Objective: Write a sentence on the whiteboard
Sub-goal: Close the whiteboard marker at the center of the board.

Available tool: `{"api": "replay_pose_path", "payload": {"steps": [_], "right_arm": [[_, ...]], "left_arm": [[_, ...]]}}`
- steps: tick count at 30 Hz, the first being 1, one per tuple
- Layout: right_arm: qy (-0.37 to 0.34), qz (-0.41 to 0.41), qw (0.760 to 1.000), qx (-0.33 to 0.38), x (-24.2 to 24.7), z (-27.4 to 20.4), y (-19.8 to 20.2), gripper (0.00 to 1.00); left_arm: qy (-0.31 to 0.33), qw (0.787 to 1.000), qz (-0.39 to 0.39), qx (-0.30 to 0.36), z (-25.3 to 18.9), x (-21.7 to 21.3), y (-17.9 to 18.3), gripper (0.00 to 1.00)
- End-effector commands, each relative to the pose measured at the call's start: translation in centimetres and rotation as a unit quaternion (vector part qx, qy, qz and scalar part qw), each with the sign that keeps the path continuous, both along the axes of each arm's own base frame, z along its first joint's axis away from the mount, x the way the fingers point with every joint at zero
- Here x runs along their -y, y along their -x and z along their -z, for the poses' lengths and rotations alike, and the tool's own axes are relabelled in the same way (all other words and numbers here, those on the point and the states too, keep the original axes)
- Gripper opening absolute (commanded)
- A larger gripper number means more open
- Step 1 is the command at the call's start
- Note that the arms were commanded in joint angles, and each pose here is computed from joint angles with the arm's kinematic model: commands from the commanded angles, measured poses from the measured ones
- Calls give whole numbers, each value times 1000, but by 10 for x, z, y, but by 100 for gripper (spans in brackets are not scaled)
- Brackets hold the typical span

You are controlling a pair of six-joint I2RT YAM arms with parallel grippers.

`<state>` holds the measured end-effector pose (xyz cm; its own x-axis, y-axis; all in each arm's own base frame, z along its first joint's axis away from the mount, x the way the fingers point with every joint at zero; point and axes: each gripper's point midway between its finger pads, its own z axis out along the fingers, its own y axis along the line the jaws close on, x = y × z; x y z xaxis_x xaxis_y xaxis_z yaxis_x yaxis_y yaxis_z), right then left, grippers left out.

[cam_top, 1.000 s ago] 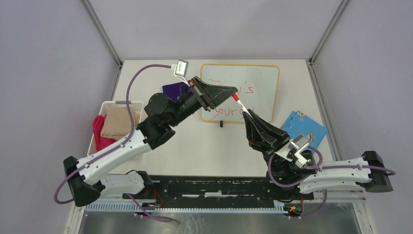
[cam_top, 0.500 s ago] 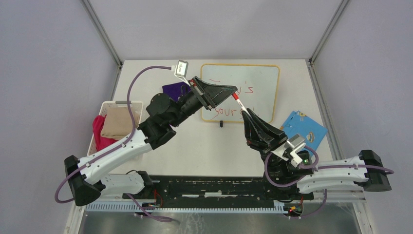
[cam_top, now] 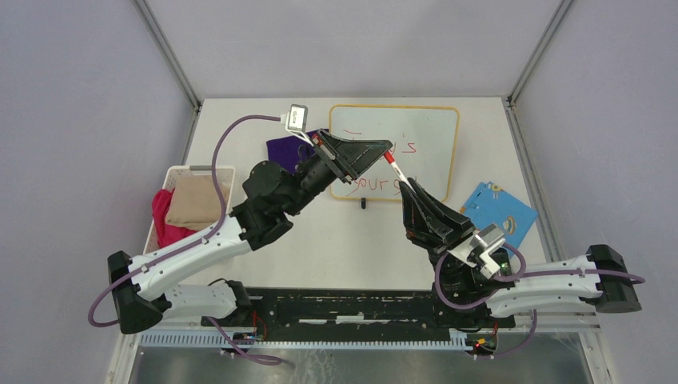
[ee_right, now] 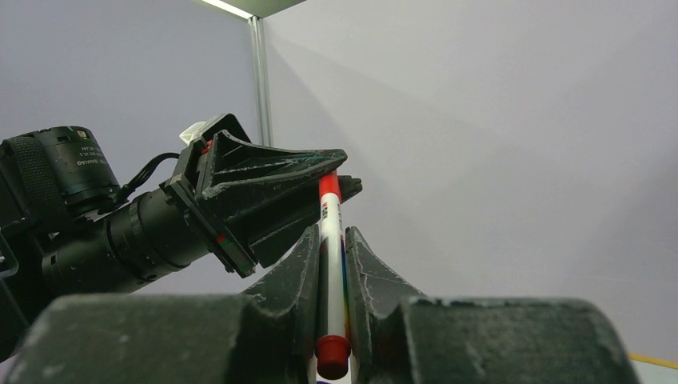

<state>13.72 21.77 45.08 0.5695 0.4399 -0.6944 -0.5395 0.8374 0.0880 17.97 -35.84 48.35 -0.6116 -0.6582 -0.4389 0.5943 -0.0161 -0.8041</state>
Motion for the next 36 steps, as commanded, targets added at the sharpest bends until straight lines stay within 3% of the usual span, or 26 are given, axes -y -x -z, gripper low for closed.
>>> {"api": "replay_pose_path", "payload": {"steps": [1, 20, 25, 27, 31, 36], "right_arm": [[-4, 40, 999, -25, 8, -8, -13, 0], [-15, 60, 998, -23, 11, -16, -24, 0], [-13, 48, 999, -21, 9, -18, -22, 0], [-12, 41, 999, -19, 10, -17, -20, 0], [-11, 18, 1000, -18, 9, -15, -16, 0], [-4, -36, 999, 3, 3, -16, -3, 0]], "left_arm": [[-85, 979, 183, 15, 46, 46, 85, 2], [-110, 978, 176, 25, 54, 47, 91, 4], [-99, 984, 142, 34, 45, 34, 84, 48], [-93, 988, 119, 37, 40, 25, 78, 59], [-86, 994, 59, 39, 29, 5, 60, 69], [-59, 997, 11, 49, 6, -21, 40, 72]]}}
